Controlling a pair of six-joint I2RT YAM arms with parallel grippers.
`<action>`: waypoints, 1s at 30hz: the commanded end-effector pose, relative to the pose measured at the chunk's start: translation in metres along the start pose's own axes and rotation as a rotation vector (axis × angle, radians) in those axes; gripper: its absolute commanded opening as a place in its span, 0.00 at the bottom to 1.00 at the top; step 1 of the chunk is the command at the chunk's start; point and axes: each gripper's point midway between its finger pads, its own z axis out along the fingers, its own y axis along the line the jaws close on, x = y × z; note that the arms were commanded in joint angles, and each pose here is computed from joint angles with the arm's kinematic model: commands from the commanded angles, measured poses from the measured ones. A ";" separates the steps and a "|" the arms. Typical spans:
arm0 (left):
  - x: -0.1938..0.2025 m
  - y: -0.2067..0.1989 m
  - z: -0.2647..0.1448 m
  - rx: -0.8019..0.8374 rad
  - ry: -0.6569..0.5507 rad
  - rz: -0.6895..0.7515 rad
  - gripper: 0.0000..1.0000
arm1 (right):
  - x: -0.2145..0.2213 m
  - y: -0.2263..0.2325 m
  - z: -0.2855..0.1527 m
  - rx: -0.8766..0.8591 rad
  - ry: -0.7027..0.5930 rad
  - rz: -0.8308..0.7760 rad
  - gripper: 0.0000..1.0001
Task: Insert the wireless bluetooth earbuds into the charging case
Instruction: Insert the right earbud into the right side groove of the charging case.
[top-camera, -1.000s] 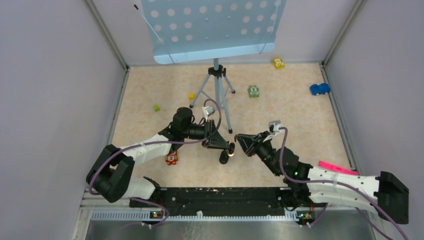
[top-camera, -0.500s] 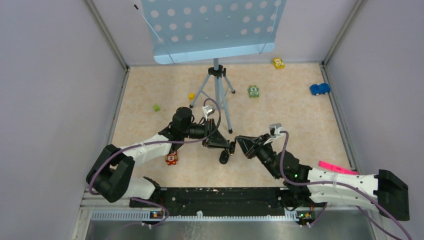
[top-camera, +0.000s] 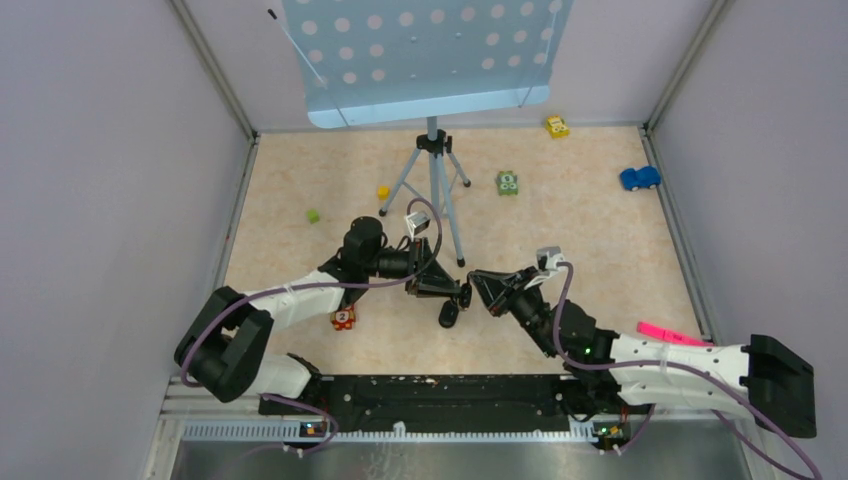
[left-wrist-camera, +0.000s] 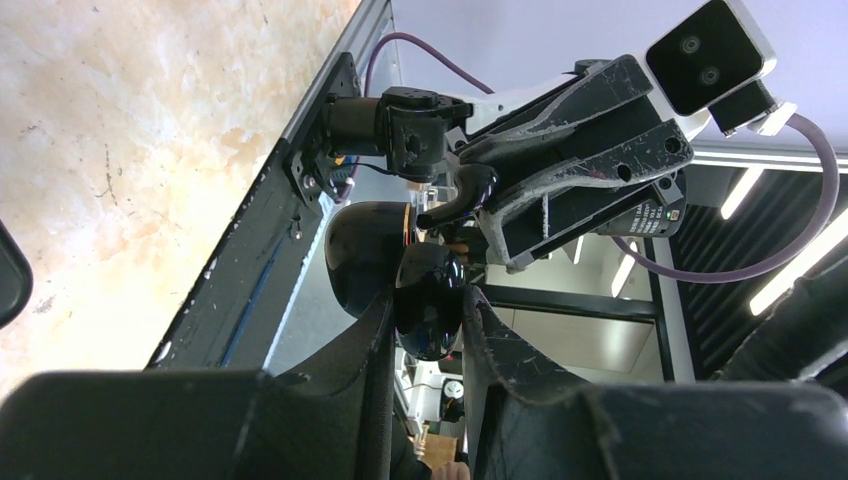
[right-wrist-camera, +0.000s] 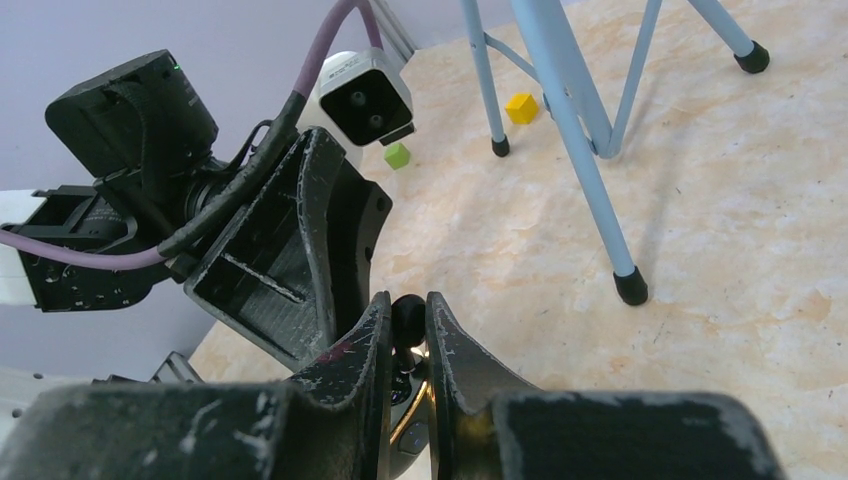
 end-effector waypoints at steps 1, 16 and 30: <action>0.003 -0.011 -0.001 0.051 0.011 0.032 0.00 | -0.008 0.011 0.001 -0.035 -0.037 0.023 0.00; 0.004 -0.015 -0.002 0.070 0.005 0.019 0.00 | 0.003 0.008 0.001 -0.031 -0.017 0.027 0.00; 0.005 -0.020 -0.004 0.104 -0.003 -0.016 0.00 | 0.010 0.004 -0.003 -0.021 -0.003 0.010 0.00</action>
